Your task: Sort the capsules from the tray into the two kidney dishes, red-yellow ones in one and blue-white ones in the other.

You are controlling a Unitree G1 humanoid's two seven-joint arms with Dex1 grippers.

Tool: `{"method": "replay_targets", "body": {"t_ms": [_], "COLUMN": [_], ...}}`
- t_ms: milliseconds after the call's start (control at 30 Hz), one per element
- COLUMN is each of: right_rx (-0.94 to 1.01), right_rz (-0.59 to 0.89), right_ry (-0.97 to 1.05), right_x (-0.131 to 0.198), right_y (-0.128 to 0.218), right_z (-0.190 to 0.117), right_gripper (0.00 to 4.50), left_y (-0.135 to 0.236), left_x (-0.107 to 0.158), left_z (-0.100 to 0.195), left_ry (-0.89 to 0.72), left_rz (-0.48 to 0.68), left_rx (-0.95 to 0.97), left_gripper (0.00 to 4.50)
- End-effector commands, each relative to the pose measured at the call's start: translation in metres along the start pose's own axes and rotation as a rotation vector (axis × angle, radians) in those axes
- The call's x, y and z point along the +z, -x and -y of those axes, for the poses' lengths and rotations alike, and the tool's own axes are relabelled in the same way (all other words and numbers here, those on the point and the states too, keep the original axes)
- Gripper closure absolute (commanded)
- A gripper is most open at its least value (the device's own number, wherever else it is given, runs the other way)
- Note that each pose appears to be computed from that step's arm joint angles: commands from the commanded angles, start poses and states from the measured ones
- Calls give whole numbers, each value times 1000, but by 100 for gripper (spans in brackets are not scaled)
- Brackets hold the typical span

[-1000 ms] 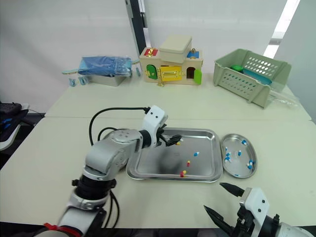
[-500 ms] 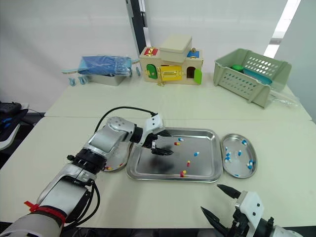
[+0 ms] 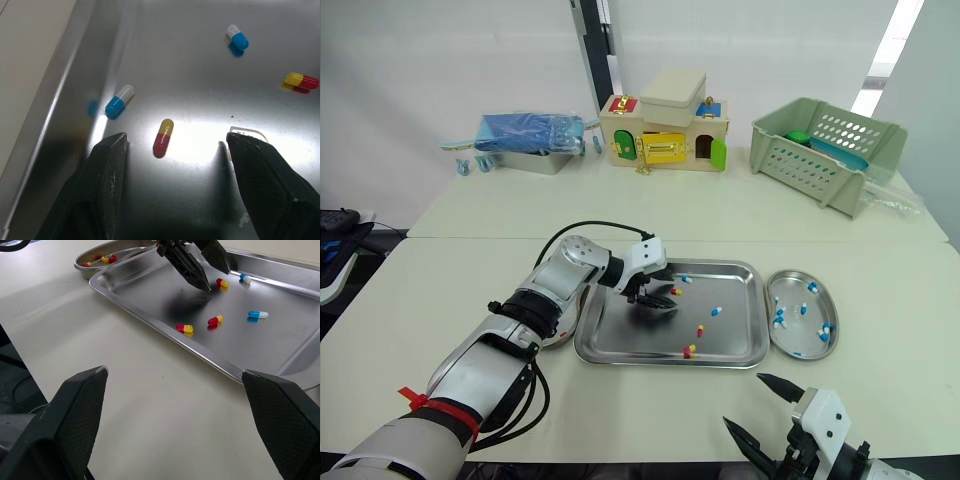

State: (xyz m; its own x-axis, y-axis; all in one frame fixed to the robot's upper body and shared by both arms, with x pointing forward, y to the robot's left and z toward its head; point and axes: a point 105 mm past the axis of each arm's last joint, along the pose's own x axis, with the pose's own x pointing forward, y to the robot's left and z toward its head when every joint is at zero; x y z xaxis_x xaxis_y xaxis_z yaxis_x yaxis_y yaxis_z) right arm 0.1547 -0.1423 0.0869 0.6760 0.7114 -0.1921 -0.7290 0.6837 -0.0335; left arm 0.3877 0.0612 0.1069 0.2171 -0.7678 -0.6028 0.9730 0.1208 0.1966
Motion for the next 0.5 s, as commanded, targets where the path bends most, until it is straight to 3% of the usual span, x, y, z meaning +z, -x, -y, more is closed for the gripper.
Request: {"method": "replay_targets", "body": {"t_ms": [33,367,500], "right_rx": [6,3,2], "right_rz": [27,24,24], "right_ry": [21,19,17], "right_x": [8,7,5], "right_y": [0,0,0], "right_z": [-3,-3,-3], "right_gripper": [0,0,0], "left_y": [3,-2,-4], "left_x": [11,4,2], "left_z": [-7,-5,-5], "left_ry": [-11,43,59], "left_rz": [29,16,2], "left_rx": [19,-7,-5], "left_gripper": [126,126,215]}}
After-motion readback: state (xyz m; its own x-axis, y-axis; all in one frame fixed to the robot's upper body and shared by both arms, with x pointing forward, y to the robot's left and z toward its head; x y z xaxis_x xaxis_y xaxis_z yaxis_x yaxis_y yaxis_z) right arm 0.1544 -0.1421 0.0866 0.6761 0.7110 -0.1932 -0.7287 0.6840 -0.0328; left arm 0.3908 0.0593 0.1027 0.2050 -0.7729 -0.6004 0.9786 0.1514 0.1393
